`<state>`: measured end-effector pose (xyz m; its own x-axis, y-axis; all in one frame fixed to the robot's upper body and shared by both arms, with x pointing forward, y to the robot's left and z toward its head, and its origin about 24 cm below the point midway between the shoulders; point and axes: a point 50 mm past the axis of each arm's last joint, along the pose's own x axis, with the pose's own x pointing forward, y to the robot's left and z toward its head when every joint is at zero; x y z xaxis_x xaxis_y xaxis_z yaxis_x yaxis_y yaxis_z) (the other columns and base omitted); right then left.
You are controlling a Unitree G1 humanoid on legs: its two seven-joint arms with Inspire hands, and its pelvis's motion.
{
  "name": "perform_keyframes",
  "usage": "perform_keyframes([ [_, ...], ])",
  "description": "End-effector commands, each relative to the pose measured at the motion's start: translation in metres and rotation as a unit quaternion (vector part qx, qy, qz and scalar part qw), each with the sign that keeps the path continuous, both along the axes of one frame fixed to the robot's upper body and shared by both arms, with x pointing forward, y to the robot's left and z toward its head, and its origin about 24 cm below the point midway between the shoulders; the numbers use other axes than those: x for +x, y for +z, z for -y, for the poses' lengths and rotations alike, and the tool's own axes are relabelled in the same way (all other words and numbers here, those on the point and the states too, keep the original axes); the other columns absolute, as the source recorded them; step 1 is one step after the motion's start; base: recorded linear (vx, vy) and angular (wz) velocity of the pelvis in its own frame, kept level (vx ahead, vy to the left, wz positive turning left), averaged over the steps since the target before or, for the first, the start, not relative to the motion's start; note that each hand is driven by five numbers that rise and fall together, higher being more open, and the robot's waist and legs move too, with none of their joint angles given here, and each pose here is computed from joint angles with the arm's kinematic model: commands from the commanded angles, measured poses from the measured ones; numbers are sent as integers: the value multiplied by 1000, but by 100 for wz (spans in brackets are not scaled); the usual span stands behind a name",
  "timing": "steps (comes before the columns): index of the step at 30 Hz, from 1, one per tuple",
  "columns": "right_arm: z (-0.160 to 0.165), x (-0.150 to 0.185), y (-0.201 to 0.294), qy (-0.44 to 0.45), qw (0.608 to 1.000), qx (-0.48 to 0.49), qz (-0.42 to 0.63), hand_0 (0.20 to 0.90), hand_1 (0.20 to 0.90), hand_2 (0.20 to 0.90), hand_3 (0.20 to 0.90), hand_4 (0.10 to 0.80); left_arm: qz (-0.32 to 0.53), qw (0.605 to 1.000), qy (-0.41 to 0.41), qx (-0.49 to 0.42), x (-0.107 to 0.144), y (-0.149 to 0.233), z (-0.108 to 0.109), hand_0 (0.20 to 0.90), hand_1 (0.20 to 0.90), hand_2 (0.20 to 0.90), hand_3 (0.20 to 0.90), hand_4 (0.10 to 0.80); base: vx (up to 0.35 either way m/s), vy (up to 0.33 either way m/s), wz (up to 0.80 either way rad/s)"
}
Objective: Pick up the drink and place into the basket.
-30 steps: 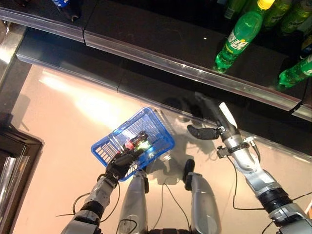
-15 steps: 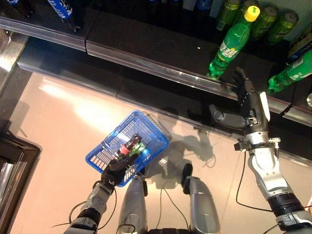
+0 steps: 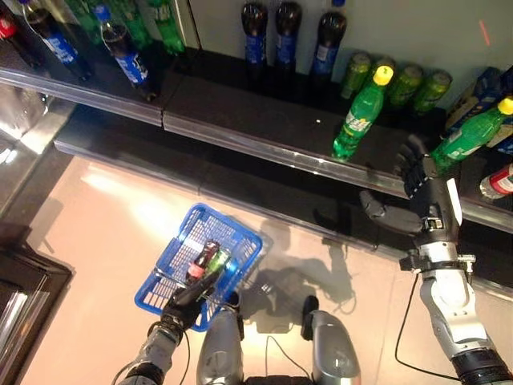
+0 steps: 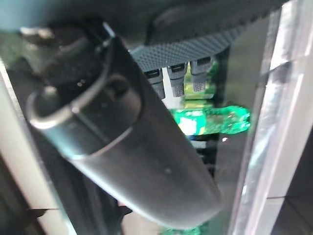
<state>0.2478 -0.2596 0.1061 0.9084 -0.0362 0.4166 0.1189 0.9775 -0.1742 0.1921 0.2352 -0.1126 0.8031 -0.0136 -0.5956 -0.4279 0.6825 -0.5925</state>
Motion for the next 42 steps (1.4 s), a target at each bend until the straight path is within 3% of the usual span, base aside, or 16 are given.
perform_keyframes([
  [1,8,-10,42,-4,994,12,108,900,900,900,900,800,-108,989,-83,51,-100,-24,-24,300,300,300,200,100,225,2,5],
  [9,12,-6,42,-6,997,19,81,900,900,900,900,800,-150,982,-105,53,-123,-30,-24,300,300,300,200,100,151,6,8],
  [15,10,-2,43,-7,997,18,77,900,900,900,900,800,-152,981,-111,51,-126,-29,-26,300,300,300,200,100,38,12,1],
  [25,-6,-12,41,17,996,-23,79,900,900,900,900,800,-85,992,-84,46,-89,-18,-23,300,300,300,200,100,-138,21,-5],
  [34,-3,-17,-10,5,997,-53,-52,900,900,900,900,800,-39,995,-75,52,-52,-8,-19,300,300,300,200,100,-172,28,-15],
  [42,-3,-34,-74,-31,983,-35,-180,900,900,900,900,800,-35,996,-67,56,-44,-8,-19,300,300,300,200,100,-67,19,-9],
])
